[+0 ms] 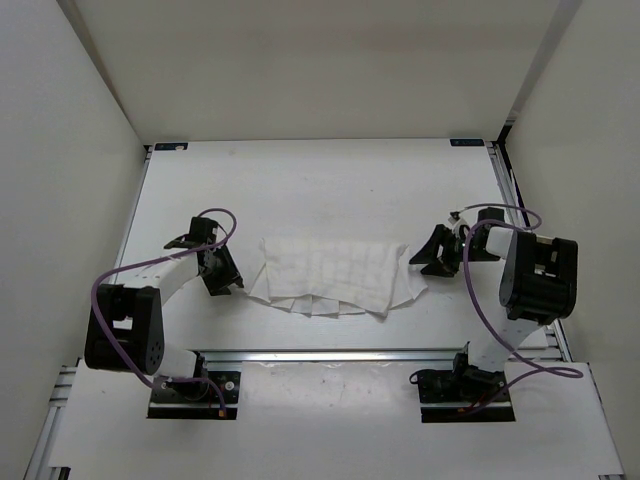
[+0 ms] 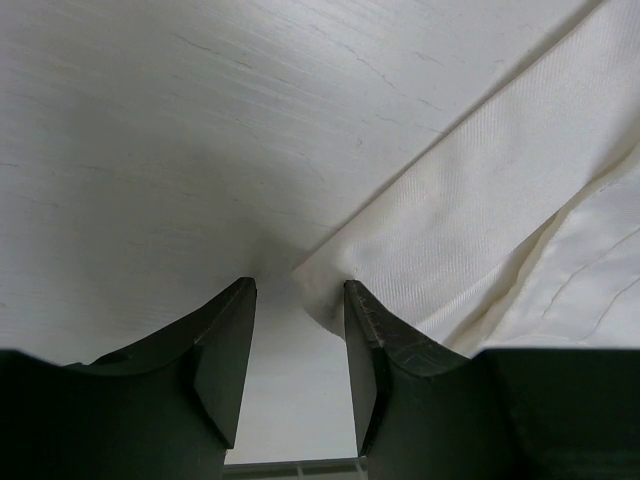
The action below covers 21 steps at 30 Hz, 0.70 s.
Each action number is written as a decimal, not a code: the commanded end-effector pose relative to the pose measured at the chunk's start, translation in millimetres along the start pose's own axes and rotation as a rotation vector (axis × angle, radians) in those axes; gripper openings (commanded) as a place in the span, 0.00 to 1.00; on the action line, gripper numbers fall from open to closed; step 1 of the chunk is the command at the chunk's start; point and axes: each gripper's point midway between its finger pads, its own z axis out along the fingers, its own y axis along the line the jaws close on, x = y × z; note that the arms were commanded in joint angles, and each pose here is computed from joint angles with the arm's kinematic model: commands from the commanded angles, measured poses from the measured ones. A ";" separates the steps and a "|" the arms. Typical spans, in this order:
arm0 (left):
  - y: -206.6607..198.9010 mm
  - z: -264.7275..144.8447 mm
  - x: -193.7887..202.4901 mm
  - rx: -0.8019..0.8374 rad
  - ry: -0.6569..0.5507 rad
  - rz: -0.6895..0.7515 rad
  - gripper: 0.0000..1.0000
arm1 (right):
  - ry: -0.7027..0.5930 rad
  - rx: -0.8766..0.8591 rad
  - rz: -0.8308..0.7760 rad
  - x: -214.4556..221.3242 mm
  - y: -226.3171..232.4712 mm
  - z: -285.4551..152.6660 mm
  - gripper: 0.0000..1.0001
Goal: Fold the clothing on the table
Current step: Fold the skirt
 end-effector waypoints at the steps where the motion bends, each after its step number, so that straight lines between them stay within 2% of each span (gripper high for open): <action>1: -4.1 -4.2 -8.5 0.012 -0.018 0.008 0.52 | 0.045 -0.056 -0.015 7.1 12.5 16.4 0.65; 10: -3.9 -4.7 -11.7 0.017 -0.029 0.007 0.52 | 0.161 -0.189 -0.020 36.6 51.3 43.6 0.65; 12: -3.6 -3.1 -10.5 0.020 -0.023 0.006 0.51 | 0.187 -0.211 -0.042 46.5 63.7 49.9 0.67; 14: -2.7 -3.1 -10.0 0.023 -0.025 0.000 0.52 | 0.223 -0.230 -0.036 60.5 72.1 54.7 0.63; 17: -5.2 -3.5 -10.0 0.029 -0.026 0.012 0.52 | 0.244 -0.246 -0.038 67.1 79.3 59.7 0.39; 19: -6.7 -0.8 -10.0 0.033 -0.022 0.017 0.52 | 0.246 -0.219 -0.024 65.7 76.2 61.1 0.06; 20: -12.2 -2.5 -9.9 0.039 -0.022 0.036 0.51 | 0.230 -0.197 -0.006 59.4 71.5 58.7 0.00; 21: -16.0 -2.8 -11.3 0.032 -0.029 0.061 0.52 | 0.202 -0.190 -0.009 51.5 67.3 55.4 0.00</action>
